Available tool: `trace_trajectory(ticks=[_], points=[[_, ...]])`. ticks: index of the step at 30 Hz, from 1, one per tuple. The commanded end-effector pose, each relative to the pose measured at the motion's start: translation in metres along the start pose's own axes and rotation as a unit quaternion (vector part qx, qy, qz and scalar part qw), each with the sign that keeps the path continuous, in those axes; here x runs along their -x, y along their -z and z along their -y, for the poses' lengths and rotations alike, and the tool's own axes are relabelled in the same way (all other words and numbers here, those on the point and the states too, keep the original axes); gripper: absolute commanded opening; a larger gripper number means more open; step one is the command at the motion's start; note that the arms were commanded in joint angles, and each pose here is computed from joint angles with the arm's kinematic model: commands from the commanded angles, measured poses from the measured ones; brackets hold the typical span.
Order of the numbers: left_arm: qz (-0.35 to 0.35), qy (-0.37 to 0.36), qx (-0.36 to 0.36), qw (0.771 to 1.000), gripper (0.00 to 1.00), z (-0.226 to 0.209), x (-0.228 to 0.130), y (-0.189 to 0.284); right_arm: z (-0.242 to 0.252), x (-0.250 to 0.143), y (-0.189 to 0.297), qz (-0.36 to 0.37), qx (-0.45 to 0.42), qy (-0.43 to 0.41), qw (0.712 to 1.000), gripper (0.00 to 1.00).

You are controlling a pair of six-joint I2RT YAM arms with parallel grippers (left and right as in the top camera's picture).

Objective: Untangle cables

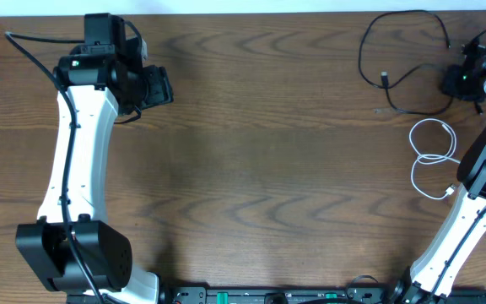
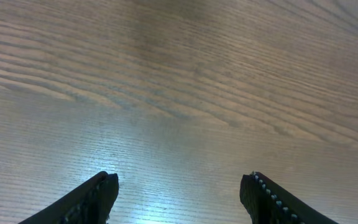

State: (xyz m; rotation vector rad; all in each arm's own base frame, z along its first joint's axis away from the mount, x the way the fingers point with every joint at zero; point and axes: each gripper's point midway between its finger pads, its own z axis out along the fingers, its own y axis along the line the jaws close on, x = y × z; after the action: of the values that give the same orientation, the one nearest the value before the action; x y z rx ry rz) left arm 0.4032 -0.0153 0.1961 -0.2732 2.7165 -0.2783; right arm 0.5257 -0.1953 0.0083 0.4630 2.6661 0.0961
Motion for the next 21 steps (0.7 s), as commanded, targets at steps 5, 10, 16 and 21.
trace_trajectory(ticks=[5, 10, 16, 21], points=[[-0.007, 0.003, 0.000, 1.000, 0.68, 0.002, -0.003, -0.004, -0.003, 0.022, 0.036, 0.015, 0.013, -0.047, 0.999, 0.01], [-0.007, 0.003, 0.000, 1.000, 0.68, 0.002, -0.003, -0.004, -0.010, 0.079, 0.146, 0.114, 0.008, -0.041, 0.993, 0.01], [-0.009, 0.003, 0.000, 1.000, 0.68, 0.001, -0.004, -0.003, 0.034, 0.112, 0.328, 0.289, -0.105, -0.177, 0.935, 0.01], [-0.009, 0.003, 0.000, 1.000, 0.69, 0.001, -0.004, -0.003, 0.067, 0.097, 0.446, 0.396, -0.165, -0.222, 0.876, 0.01]])
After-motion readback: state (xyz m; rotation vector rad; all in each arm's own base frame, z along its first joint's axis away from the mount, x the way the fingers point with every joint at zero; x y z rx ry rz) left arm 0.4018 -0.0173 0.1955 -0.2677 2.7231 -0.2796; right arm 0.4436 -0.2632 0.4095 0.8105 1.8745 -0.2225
